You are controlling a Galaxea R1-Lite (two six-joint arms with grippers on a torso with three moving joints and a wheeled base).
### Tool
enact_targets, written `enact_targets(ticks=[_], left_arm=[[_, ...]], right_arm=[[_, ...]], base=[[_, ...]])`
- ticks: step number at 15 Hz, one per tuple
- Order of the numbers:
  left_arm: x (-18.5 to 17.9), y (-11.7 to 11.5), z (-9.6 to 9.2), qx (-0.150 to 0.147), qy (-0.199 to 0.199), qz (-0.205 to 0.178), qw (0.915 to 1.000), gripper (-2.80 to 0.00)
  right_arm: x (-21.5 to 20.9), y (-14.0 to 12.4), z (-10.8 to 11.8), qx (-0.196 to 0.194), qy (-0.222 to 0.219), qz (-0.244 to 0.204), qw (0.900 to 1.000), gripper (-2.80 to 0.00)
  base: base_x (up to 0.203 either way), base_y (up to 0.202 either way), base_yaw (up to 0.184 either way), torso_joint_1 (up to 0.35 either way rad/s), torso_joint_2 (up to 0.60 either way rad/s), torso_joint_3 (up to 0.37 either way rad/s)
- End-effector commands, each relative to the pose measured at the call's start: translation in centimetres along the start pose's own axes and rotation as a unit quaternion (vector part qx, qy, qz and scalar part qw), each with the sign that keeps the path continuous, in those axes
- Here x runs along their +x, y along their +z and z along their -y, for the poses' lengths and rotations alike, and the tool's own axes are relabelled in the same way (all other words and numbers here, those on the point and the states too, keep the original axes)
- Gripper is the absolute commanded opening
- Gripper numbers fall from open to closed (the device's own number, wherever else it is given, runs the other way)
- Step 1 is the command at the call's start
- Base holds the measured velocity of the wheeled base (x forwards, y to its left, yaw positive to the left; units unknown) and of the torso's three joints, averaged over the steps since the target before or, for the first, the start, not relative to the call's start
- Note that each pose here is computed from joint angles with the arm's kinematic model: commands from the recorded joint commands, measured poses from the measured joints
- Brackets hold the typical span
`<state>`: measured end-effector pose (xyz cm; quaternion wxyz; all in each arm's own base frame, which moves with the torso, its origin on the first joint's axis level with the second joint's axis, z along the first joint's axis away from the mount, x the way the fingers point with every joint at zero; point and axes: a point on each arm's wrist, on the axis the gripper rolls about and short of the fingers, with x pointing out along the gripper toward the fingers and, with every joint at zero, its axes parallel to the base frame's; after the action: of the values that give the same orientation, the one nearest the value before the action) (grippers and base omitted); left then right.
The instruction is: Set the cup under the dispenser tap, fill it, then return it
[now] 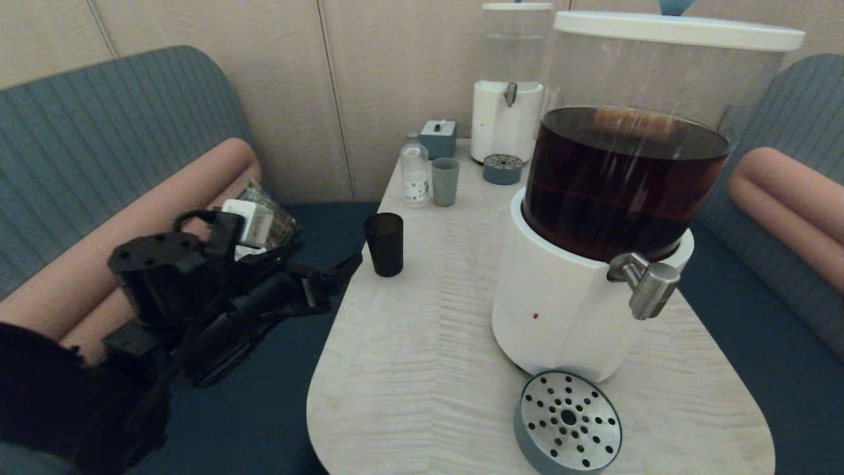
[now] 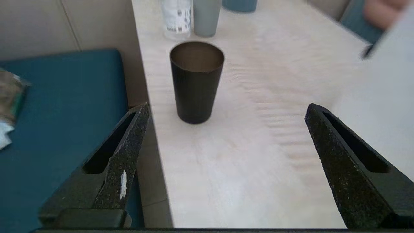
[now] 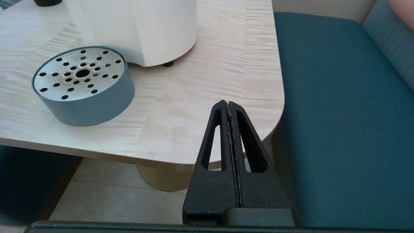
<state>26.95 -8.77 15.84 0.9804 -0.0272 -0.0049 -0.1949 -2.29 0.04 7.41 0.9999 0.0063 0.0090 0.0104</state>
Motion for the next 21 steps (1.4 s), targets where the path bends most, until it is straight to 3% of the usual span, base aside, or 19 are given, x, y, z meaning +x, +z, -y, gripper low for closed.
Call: enact_targets(ticks=[1, 8, 9, 12, 15, 21], left_arm=[[-5.2, 2.5, 0.5, 0.003, -0.001, 0.042, 0.9991, 0.0], [-12.0, 2.5, 0.8, 0.006, 0.011, 0.066, 0.9977, 0.0], [-12.5, 2.6, 0.7, 0.007, 0.015, 0.07, 0.9974, -2.8], [-13.7, 2.3, 0.5, 0.008, 0.026, 0.073, 0.997, -2.8], [-15.2, 1.8, -0.3, 0.011, 0.067, 0.064, 0.9956, -2.8], [-19.8, 2.6, -0.1, 0.031, 0.112, 0.122, 0.9858, -2.8]], right_arm=[[0.0, 0.0, 0.0, 0.0, 0.0, 0.0, 1.0, -2.8], [0.0, 0.0, 0.0, 0.0, 0.0, 0.0, 1.0, -2.8], [0.0, 0.0, 0.0, 0.0, 0.0, 0.0, 1.0, -2.8], [0.0, 0.0, 0.0, 0.0, 0.0, 0.0, 1.0, -2.8], [0.0, 0.0, 0.0, 0.0, 0.0, 0.0, 1.0, -2.8], [0.0, 0.0, 0.0, 0.0, 0.0, 0.0, 1.0, -2.8]], base=[[0.0, 0.0, 0.0, 0.0, 0.0, 0.0], [0.0, 0.0, 0.0, 0.0, 0.0, 0.0], [0.0, 0.0, 0.0, 0.0, 0.0, 0.0], [0.0, 0.0, 0.0, 0.0, 0.0, 0.0], [0.0, 0.0, 0.0, 0.0, 0.0, 0.0], [0.0, 0.0, 0.0, 0.0, 0.0, 0.0]])
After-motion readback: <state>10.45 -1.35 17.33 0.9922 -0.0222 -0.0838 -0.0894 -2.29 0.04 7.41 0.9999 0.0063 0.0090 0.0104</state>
